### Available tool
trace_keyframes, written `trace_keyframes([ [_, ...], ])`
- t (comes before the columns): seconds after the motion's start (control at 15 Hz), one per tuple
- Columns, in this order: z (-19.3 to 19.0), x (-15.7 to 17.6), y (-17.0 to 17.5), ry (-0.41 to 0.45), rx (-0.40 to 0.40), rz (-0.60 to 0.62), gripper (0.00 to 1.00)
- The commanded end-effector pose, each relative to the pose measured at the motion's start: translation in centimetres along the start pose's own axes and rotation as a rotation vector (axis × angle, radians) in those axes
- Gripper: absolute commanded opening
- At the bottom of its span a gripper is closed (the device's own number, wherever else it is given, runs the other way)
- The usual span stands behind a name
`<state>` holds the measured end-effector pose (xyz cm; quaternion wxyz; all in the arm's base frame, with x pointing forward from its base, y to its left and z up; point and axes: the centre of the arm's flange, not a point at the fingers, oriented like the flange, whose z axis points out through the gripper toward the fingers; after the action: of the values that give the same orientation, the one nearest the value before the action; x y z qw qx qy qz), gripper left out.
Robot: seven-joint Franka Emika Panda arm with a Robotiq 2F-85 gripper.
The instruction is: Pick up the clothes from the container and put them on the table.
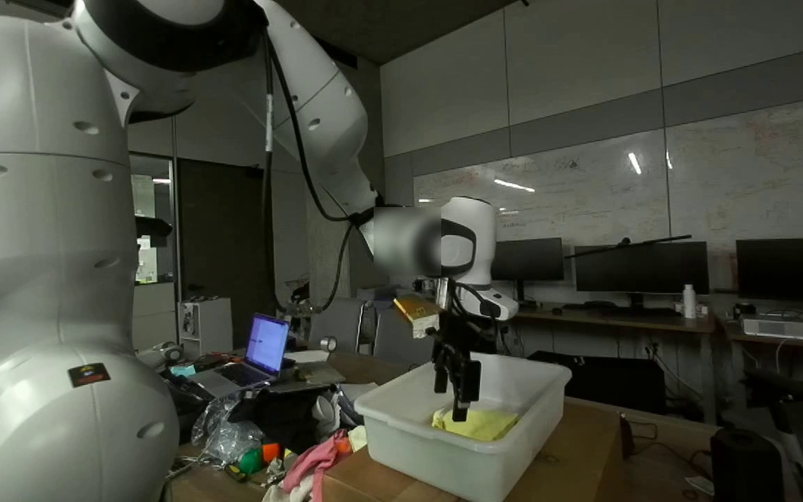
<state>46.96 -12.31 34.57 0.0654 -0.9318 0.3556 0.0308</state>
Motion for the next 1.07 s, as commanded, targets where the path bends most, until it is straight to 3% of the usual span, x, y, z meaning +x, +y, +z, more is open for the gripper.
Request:
trace_keyframes([
  [0.0,0.8,0.2,-0.3,0.027,0.008,0.01,1.0],
  [0.47,3.5,0.3,-1.5,0.014,-0.052,-0.015,1.0],
  [1.0,6.5,0.8,-2.2,0.08,-0.179,-0.025,1.0],
])
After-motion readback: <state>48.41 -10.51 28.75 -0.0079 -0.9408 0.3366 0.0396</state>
